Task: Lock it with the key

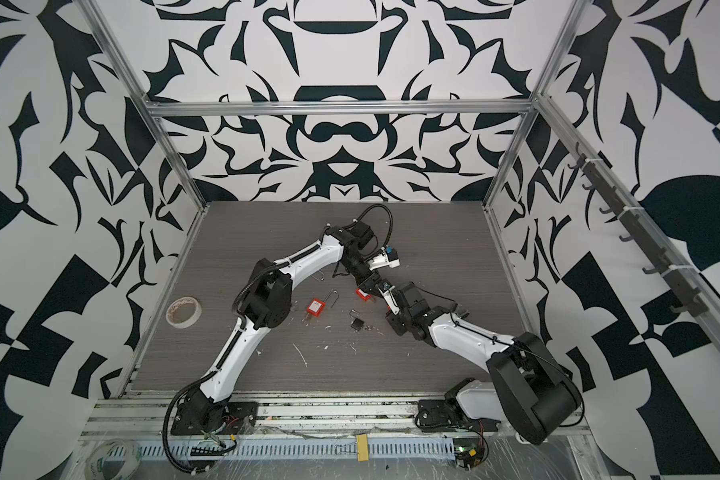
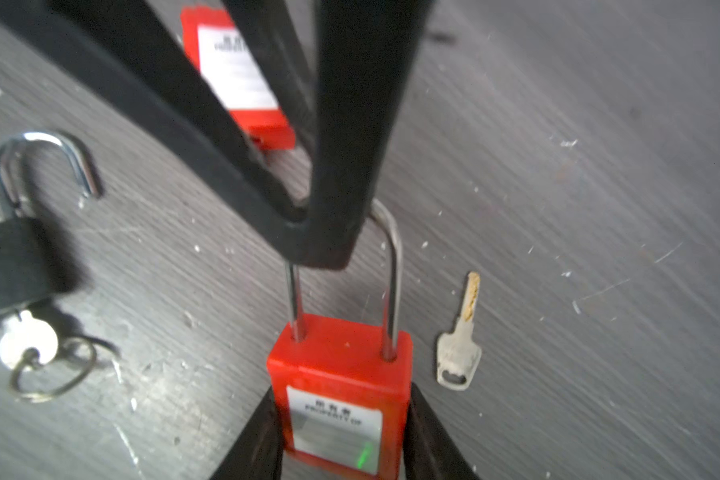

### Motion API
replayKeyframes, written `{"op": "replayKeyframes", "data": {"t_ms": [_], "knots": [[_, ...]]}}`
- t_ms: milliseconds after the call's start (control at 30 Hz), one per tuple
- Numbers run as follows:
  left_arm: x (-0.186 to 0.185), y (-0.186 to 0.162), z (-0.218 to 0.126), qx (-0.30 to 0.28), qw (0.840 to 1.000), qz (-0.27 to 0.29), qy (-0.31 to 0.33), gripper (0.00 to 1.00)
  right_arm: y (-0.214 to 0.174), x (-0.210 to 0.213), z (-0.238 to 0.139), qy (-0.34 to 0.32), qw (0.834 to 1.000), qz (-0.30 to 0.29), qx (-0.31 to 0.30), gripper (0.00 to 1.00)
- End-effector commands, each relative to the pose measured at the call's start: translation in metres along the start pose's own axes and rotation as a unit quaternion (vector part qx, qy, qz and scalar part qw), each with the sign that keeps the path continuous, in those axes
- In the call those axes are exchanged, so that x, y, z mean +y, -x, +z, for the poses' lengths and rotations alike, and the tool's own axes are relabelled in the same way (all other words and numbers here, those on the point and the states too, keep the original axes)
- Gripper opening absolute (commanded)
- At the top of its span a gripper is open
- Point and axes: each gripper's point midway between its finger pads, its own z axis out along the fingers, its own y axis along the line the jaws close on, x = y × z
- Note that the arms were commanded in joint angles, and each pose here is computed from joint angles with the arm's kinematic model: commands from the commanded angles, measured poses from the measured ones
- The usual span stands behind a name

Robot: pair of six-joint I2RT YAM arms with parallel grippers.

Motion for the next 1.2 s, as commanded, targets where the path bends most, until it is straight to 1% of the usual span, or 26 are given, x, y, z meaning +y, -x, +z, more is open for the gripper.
{"op": "replayKeyframes", "data": {"t_ms": [0,133,200,367,633,733,967,1067,1167], "knots": [[0.016,0.029,-0.035,-0.064,0.996,0.015,0.061,0.41,0.013,0.0,-0.008,0.007,1.0,0.015,-0.012,0.35],[0.033,0.037,-0.062,-0.104,0.988,0.004,0.116,0.49,0.022,-0.002,-0.013,0.005,1.0,0.021,-0.015,0.35],[0.044,0.037,-0.078,-0.123,0.981,-0.007,0.149,0.49,0.026,-0.003,-0.012,0.007,1.0,0.026,-0.005,0.35],[0.049,0.035,-0.109,-0.169,0.968,-0.019,0.186,0.5,0.032,-0.009,-0.005,-0.007,0.999,0.04,0.025,0.35],[0.037,0.003,-0.121,-0.161,0.966,-0.039,0.196,0.51,0.032,-0.015,0.008,-0.019,0.996,0.056,0.067,0.35],[0.032,-0.01,-0.125,-0.16,0.966,-0.047,0.2,0.51,0.031,-0.022,0.011,-0.028,0.994,0.07,0.077,0.36],[0.023,-0.027,-0.129,-0.157,0.965,-0.055,0.203,0.51,0.032,-0.031,0.021,-0.036,0.987,0.113,0.106,0.45],[0.022,-0.032,-0.131,-0.156,0.964,-0.059,0.206,0.51,0.033,-0.03,0.024,-0.034,0.985,0.12,0.116,0.49],[0.019,-0.034,-0.135,-0.156,0.964,-0.06,0.207,0.51,0.034,-0.029,0.026,-0.029,0.984,0.124,0.122,0.51]]}}
